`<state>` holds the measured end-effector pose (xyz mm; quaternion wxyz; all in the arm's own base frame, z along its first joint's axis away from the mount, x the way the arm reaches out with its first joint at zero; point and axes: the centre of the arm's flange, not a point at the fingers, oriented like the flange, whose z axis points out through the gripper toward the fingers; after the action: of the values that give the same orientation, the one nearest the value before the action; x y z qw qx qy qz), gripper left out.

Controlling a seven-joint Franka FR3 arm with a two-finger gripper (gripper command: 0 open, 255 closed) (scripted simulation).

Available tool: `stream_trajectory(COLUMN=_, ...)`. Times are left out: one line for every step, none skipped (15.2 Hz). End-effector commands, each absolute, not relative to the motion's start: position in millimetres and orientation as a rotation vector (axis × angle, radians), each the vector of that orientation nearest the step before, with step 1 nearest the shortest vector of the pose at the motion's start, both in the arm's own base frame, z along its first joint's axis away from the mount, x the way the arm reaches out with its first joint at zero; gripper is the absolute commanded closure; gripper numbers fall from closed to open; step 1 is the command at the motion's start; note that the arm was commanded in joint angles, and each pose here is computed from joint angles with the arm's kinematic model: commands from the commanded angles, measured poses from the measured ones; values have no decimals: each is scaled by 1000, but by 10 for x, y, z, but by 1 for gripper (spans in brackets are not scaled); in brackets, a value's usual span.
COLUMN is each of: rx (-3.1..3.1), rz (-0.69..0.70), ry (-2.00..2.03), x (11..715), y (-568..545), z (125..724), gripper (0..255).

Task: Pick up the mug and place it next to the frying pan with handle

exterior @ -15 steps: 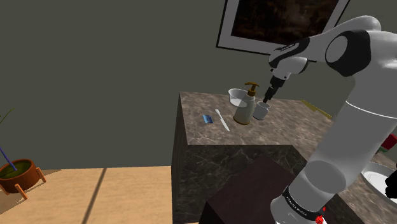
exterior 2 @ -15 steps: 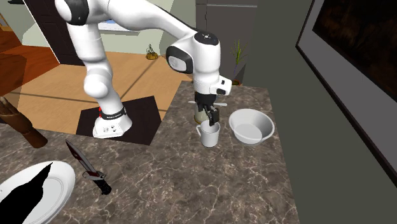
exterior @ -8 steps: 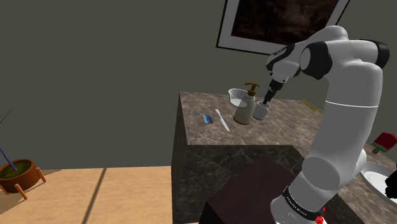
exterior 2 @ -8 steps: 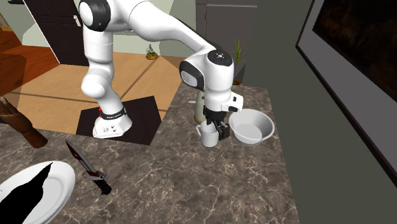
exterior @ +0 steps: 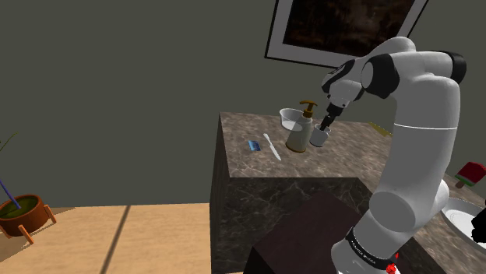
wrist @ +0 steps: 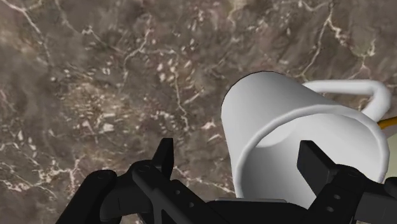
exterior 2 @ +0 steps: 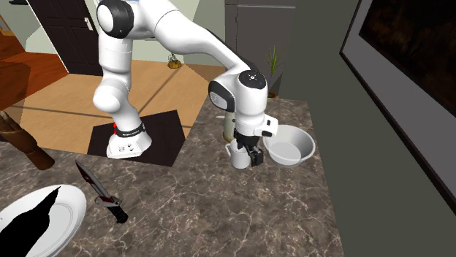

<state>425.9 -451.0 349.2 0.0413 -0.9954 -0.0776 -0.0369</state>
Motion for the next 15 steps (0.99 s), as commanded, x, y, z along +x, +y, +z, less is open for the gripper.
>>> stream_trajectory(rx=-3048, rz=-114, ry=-238, x=4261, y=-4510, z=3485, gripper=0)
stream_trajectory(rx=-3048, rz=-114, ry=-238, x=4261, y=-4510, z=3485, gripper=0)
stream_trajectory(rx=-3048, rz=-114, ry=-238, x=4261, y=-4510, z=3485, gripper=0)
stream_trajectory(rx=-3048, rz=-114, ry=-238, x=4261, y=-4510, z=3485, gripper=0)
stream_trajectory(rx=-3048, rz=-113, ry=-238, x=4261, y=-4510, z=3486, gripper=0)
stream_trajectory(rx=-3048, rz=-113, ry=-238, x=4261, y=-4510, z=3486, gripper=255)
stream_trajectory(rx=-3048, rz=-113, ry=-238, x=4261, y=-4510, z=3486, gripper=255)
stream_trajectory(rx=-3048, rz=-113, ry=-238, x=4261, y=-4510, z=3486, gripper=255)
stream_trajectory(rx=-3048, rz=-113, ry=-238, x=4261, y=-4510, z=3486, gripper=255)
stream_trajectory(rx=-3048, rz=-113, ry=-238, x=4261, y=-4510, z=3486, gripper=255)
stream_trajectory(rx=-3048, rz=-113, ry=-238, x=4261, y=-4510, z=3486, gripper=255)
stream_trajectory(rx=-3048, rz=-113, ry=-238, x=4261, y=-4511, z=3486, gripper=255)
stream_trajectory(rx=-3048, rz=-113, ry=-238, x=4261, y=-4510, z=3486, gripper=255)
stream_trajectory(rx=-3048, rz=-113, ry=-238, x=4261, y=-4511, z=3486, gripper=255)
stream_trajectory(rx=-3048, rz=-114, ry=-238, x=4261, y=-4510, z=3485, gripper=255)
